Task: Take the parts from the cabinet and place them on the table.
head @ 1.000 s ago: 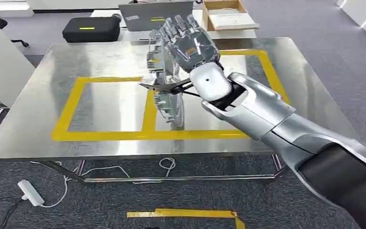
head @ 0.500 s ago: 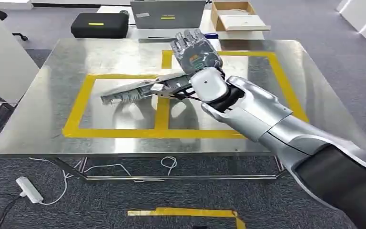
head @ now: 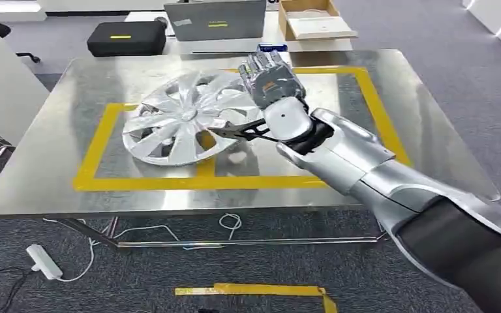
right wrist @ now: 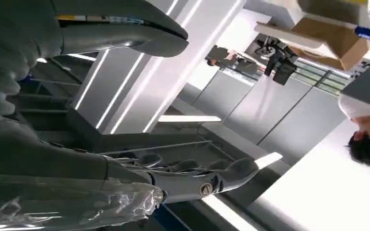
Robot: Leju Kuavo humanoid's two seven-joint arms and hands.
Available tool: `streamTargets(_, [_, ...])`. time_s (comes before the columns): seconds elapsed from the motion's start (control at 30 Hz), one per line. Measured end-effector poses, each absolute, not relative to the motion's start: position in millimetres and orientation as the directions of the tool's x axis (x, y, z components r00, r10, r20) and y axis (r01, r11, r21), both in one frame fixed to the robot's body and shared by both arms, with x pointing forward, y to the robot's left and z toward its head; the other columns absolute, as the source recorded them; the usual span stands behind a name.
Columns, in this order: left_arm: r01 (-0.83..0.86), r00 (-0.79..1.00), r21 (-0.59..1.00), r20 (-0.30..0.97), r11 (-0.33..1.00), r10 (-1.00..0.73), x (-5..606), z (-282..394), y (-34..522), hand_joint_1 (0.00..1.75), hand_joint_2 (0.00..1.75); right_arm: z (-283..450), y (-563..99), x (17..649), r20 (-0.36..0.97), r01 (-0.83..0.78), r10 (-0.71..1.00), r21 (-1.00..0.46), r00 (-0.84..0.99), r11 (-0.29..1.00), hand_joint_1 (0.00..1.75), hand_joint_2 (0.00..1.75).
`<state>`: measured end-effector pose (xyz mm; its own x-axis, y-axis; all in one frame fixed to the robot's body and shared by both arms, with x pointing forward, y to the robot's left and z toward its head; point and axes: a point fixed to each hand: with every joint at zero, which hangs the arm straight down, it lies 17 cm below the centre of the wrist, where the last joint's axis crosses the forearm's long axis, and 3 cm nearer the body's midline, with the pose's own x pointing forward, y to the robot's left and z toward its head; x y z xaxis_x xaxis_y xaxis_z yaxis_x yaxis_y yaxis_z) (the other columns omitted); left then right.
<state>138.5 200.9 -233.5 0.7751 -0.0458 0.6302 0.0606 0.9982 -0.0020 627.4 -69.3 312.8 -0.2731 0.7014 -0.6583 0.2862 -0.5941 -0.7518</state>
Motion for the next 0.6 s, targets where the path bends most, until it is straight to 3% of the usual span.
streamTargets(0.37, [0.059,0.777,0.013,0.628,0.998,-0.054,138.5,-235.5,207.1,0.0,0.0,275.9,-77.8,623.8,-0.564,0.225,0.755,-0.826,-0.335,-0.517,0.0,1.75])
streamTargets(0.6, [0.054,0.779,0.016,0.624,0.998,-0.052,135.4,-236.9,209.1,0.0,0.0,244.9,-97.4,617.6,-0.341,0.121,0.865,-0.94,-0.369,-0.319,0.0,1.75])
